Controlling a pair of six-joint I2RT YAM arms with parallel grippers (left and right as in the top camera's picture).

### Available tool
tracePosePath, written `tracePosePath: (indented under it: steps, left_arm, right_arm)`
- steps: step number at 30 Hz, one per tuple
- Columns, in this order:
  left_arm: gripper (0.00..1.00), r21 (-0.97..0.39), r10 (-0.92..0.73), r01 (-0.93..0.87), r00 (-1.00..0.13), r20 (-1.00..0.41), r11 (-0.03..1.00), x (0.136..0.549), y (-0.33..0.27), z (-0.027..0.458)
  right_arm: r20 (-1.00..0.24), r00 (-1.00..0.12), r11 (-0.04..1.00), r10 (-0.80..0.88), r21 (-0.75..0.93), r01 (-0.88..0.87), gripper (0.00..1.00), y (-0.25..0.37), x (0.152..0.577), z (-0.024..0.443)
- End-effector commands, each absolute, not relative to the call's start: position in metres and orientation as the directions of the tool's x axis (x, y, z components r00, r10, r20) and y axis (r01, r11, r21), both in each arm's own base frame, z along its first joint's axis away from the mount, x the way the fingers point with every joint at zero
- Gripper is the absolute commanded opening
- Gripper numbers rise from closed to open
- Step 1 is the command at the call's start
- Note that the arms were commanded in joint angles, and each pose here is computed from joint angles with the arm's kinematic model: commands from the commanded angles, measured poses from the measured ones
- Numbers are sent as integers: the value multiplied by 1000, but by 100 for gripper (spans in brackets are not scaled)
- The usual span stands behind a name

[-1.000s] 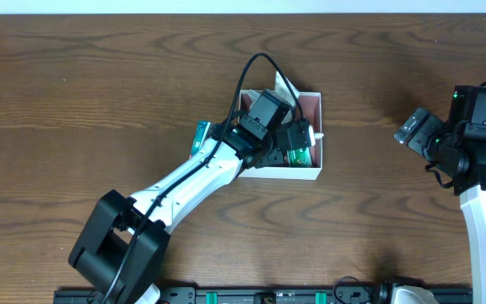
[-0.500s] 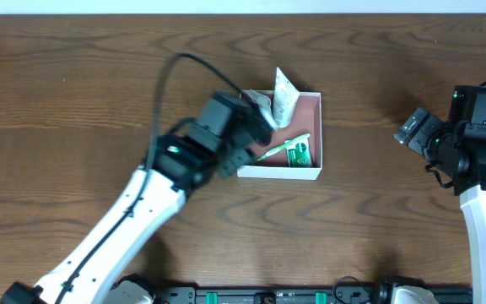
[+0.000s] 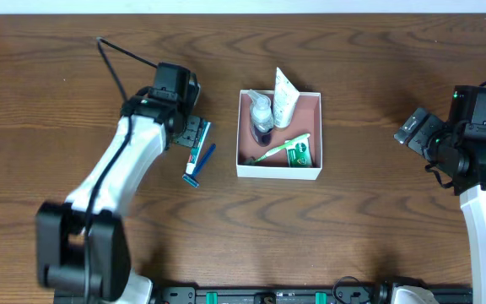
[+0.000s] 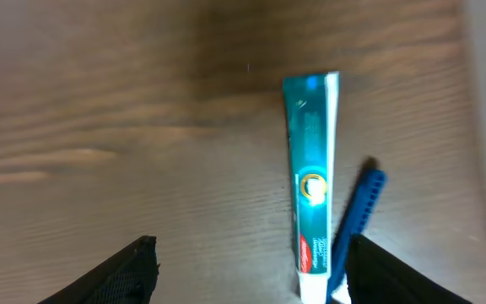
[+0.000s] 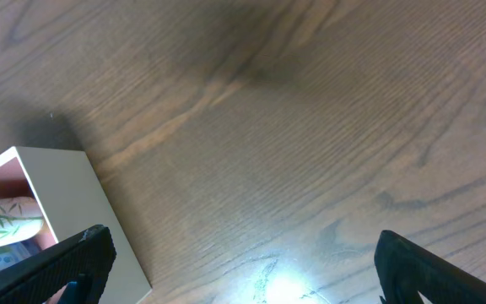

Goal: Pack container
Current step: 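Carry the toothbrush into the box and release it, then grasp the blue toothpaste tube with the left gripper, then place the toothpaste tube into the box and open the gripper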

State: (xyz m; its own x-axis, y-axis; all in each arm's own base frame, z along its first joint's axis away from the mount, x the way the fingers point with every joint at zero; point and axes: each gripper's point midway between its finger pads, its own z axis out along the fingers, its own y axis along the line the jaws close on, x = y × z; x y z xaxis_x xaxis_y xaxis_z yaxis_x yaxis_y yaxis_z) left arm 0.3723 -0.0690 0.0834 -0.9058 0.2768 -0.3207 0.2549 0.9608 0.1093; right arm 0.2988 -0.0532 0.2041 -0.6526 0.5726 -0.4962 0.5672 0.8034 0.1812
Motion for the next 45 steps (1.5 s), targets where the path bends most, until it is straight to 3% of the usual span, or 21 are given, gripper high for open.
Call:
tracePosePath:
  steps: [1,13,26,36,45]
  left_arm:
    - [71,85,256,242,-938,-234,967,364,-68,49]
    - [71,-37,268,273,-958,-97,961,350,-86,-9]
    - [40,-37,269,273,-959,-89,961,350,-86,-16]
    - [28,-32,269,274,-956,-116,961,348,-85,9]
    - [19,16,283,290,-918,-276,957,355,-81,76]
  right_arm:
    - [-507,-649,806,568,182,563,99,-55,300,209]
    - [-507,-649,806,568,182,563,99,-55,300,209]
    - [-507,-649,806,568,182,563,99,-55,300,209]
    - [-507,-648,806,568,182,563,99,-55,300,209]
    - [-507,-648,806,568,182,563,99,-55,300,209]
